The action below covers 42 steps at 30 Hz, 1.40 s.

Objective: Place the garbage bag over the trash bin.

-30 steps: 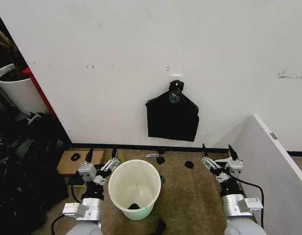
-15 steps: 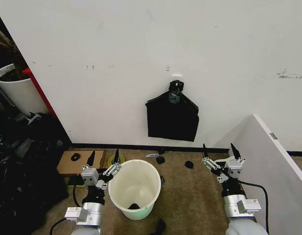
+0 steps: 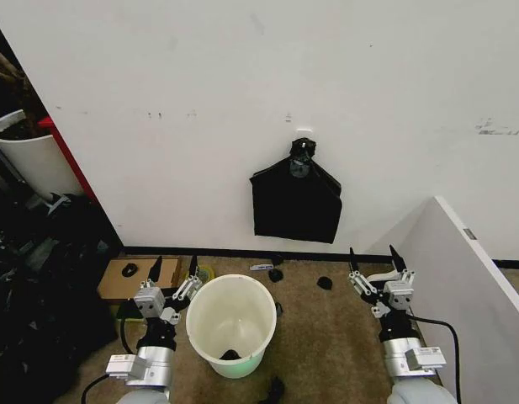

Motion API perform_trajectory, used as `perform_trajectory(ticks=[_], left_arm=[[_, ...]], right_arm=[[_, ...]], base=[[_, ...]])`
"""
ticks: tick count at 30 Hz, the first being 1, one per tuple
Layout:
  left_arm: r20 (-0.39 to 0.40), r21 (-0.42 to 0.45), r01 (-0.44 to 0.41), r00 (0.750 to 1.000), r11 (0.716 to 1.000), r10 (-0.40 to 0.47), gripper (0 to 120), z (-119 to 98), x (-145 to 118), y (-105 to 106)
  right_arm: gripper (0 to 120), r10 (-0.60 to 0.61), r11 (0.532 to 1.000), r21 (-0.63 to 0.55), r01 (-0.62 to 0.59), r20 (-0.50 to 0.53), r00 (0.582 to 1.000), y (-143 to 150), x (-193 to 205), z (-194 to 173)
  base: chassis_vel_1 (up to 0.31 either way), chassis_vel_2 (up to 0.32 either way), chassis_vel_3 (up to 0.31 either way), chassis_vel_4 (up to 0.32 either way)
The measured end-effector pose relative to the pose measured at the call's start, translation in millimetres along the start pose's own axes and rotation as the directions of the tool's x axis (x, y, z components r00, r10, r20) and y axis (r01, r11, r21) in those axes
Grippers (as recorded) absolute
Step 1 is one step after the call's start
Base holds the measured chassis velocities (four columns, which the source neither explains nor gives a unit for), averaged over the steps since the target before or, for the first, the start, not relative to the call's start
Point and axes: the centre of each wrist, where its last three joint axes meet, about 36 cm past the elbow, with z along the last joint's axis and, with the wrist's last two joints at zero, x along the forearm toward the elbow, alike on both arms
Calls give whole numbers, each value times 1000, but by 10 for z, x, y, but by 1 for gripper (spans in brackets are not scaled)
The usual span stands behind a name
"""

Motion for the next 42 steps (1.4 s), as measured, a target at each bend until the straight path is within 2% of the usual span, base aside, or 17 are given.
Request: perform_trajectory(ticks=[4,7,8,10,13,17,18,19,21,22,23,24,26,28,30,33,42], left_arm=[[22,7,-8,1000,1000,8,100,-150,61,3],[42,-3,-21,999,1000,22,100,-280,93,10],[42,-3,-21,999,1000,22,100,-280,93,10],[46,-12,-27,999,1000,27,100,-313,106,14],[40,-40,-33,999,999,35,100,-313,135,29],[34,-47,-33,999,998,35,100,-296,142,37],[26,-55,-33,999,998,34,100,-271,151,47],[15,-70,-33,999,997,34,100,-233,163,64],[1,-107,-34,999,994,35,100,-152,187,102],[0,-119,-31,1000,992,31,100,-116,198,117],[1,-121,-27,1000,992,27,100,-104,199,122],[0,-123,-25,1000,992,25,100,-92,194,129],[1,-124,-24,1000,992,25,100,-84,187,133],[-1,-126,-20,1000,992,20,100,-47,163,148],[-5,-125,-15,1000,992,14,100,-12,153,154],[-13,-122,-11,1000,992,9,100,28,153,157],[-26,-122,0,1000,993,-3,100,123,127,190]], right_arm=[[100,-68,987,-144,68,5,998,100,-365,27],[100,-146,936,-318,153,46,988,226,-726,110],[100,-146,936,-318,153,46,988,226,-726,110],[100,-159,906,-386,173,70,985,291,-886,157],[100,-164,819,-535,206,126,979,436,-1335,301],[100,-162,792,-571,216,143,976,477,-1463,347],[100,-159,770,-599,222,156,975,513,-1565,383],[100,-157,733,-640,232,173,972,558,-1679,425],[100,-140,596,-770,227,179,974,654,-1878,435],[100,-125,489,-845,216,178,976,725,-2020,416],[100,-122,437,-872,222,187,975,764,-2096,403],[100,-122,406,-886,226,192,974,793,-2152,390],[100,-122,385,-895,226,194,973,819,-2190,375],[100,-125,330,-922,201,168,978,874,-2341,303],[100,-122,313,-935,170,137,983,895,-2469,275],[100,-120,316,-936,158,125,985,901,-2575,287],[100,-133,396,-906,151,105,985,823,-2847,402]], base=[[0,0,0,0],[0,0,0,0],[0,0,0,0],[0,0,0,0],[0,0,0,0],[0,0,0,0],[0,0,0,0],[0,0,0,0],[0,0,0,0],[0,0,0,0],[0,0,0,0],[0,0,0,0],[0,0,0,0],[0,0,0,0],[0,0,0,0],[0,0,0,0],[0,0,0,0]])
